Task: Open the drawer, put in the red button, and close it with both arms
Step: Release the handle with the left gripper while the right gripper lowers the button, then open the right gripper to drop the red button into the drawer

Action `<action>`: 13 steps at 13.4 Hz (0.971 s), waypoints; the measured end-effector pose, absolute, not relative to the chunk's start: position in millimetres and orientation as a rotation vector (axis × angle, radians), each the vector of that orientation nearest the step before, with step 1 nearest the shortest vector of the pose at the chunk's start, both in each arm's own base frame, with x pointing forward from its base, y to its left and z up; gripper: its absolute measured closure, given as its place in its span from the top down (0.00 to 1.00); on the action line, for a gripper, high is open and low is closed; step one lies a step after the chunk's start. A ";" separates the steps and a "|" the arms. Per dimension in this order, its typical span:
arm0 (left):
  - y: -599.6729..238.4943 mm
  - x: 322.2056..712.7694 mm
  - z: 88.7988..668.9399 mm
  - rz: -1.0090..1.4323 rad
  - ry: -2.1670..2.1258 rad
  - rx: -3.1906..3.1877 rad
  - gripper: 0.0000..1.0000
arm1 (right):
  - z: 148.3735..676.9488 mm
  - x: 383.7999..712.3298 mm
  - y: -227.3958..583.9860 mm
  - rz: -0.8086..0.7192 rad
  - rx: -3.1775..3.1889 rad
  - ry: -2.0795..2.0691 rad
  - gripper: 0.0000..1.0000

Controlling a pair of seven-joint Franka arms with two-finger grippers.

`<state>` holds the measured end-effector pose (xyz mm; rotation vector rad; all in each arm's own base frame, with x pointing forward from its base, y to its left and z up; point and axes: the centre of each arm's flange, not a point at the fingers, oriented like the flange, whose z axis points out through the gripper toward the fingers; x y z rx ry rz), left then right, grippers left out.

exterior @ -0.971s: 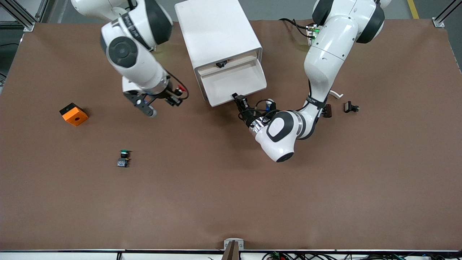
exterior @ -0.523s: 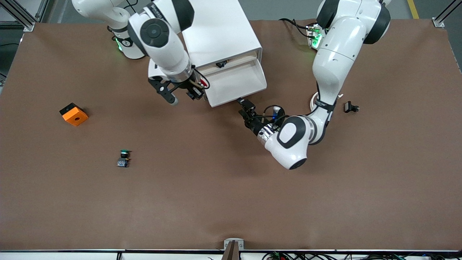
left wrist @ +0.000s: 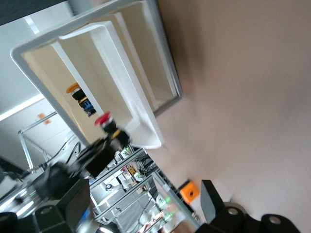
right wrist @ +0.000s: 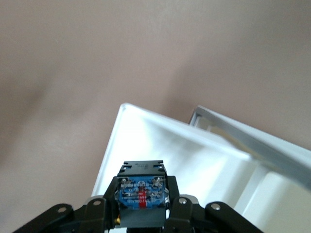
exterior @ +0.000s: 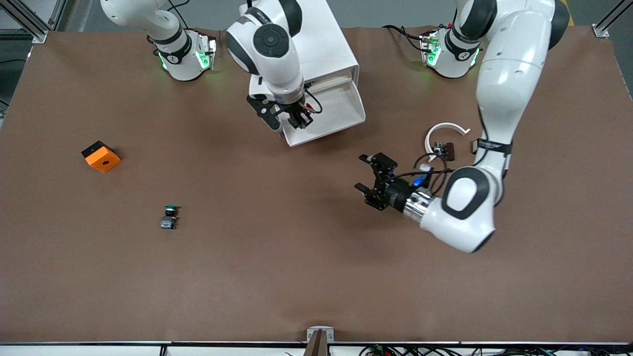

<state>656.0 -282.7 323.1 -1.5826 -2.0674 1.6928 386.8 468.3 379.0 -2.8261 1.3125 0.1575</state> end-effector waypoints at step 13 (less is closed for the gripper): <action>-206.6 650.4 475.2 0.903 -1.389 -2.919 1.00 | 370.9 381.4 520.8 0.095 -2.774 1.317 1.00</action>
